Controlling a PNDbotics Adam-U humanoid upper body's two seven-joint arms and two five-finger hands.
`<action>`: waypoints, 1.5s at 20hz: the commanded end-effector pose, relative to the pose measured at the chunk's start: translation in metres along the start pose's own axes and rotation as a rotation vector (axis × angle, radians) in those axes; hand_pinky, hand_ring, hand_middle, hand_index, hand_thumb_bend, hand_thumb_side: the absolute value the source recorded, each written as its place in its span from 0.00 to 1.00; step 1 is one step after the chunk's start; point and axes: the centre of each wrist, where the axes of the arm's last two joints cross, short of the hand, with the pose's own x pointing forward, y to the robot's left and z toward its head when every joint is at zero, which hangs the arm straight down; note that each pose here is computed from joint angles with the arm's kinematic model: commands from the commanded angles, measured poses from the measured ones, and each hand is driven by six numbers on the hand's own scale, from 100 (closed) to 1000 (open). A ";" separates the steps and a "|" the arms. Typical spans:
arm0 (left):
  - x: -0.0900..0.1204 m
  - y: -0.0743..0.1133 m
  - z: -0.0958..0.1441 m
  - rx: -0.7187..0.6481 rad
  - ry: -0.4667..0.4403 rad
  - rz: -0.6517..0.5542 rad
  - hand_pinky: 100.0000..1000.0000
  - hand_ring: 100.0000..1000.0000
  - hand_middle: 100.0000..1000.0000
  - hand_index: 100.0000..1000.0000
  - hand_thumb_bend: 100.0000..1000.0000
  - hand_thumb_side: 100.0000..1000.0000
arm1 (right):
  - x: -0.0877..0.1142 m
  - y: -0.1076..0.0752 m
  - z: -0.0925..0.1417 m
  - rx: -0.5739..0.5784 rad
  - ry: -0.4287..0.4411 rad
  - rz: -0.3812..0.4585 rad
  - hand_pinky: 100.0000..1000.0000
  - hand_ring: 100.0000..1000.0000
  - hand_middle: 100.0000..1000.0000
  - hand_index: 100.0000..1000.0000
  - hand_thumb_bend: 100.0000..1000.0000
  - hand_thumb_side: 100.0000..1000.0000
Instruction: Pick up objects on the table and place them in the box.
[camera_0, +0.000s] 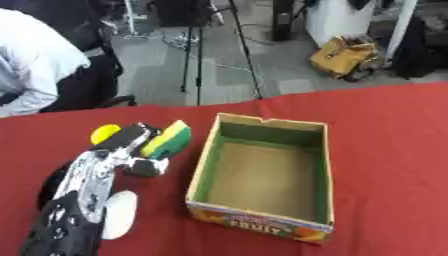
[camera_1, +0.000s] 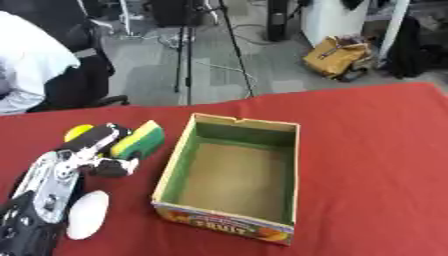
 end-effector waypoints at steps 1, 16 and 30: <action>0.001 0.026 0.001 0.052 -0.005 -0.035 0.29 0.40 0.12 0.34 0.00 0.22 | 0.004 0.000 -0.006 0.011 -0.014 -0.007 0.87 0.72 0.47 0.53 0.00 1.00; 0.034 0.077 0.012 0.184 -0.118 -0.067 0.29 0.40 0.12 0.34 0.00 0.31 | 0.004 0.000 -0.005 0.000 -0.014 -0.020 0.87 0.72 0.47 0.53 0.00 1.00; 0.090 0.110 0.026 0.262 -0.302 -0.067 0.29 0.38 0.11 0.33 0.00 0.38 | 0.004 0.001 -0.007 -0.007 -0.003 -0.037 0.86 0.72 0.47 0.53 0.00 1.00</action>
